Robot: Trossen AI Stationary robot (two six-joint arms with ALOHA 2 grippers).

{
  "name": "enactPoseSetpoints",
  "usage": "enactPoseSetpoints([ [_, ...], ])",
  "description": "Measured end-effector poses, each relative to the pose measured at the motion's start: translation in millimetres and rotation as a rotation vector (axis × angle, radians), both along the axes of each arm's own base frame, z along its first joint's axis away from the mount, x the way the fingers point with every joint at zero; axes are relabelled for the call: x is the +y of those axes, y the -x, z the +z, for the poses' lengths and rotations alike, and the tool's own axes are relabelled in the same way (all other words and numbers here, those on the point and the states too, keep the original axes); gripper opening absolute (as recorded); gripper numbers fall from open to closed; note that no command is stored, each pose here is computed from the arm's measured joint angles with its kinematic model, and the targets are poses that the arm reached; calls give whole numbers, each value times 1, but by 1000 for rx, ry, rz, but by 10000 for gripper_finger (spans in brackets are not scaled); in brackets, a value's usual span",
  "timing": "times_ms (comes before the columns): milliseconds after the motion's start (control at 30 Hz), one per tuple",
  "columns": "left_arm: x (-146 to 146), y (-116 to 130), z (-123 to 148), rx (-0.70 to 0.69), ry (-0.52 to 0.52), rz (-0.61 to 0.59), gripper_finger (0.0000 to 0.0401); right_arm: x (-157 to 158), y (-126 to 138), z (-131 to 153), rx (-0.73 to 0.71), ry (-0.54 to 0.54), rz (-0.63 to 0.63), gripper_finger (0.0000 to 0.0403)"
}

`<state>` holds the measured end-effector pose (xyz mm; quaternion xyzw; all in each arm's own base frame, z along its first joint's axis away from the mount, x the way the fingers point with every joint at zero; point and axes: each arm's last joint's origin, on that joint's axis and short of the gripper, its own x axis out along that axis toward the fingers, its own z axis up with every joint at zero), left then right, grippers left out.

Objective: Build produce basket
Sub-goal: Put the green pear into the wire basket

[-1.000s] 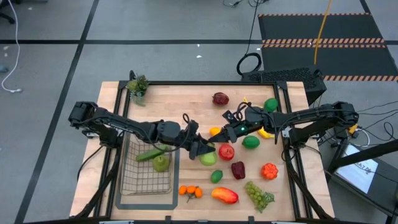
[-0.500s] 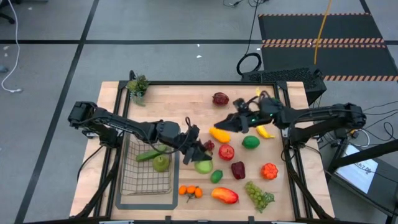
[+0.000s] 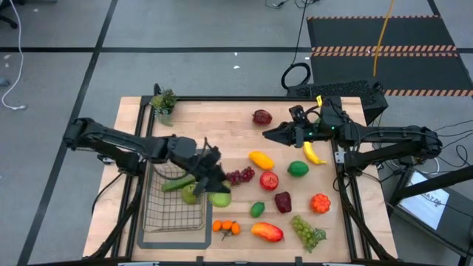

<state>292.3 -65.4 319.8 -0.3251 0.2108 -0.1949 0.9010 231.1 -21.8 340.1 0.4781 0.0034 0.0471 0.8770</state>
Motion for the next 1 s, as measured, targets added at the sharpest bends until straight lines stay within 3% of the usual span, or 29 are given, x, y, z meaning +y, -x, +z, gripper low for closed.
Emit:
enactPoseSetpoints([
  [300, -18, 56, -6, 270, -201, -84, 179, -4, -4, -6, 36, -10, -109, 219],
  [533, -36, 87, -12, 300, -338, -12, 190, -6, -4, -5, 26, -12, -188, 219],
  [733, -44, 112, -33, 321, -344, 79, 179, -8, -4, -4, 21, -36, -263, 219],
  [1000, -60, 133, -80, 321, -319, 71, 194, -11, -3, -2, -1, -48, -344, 219],
])
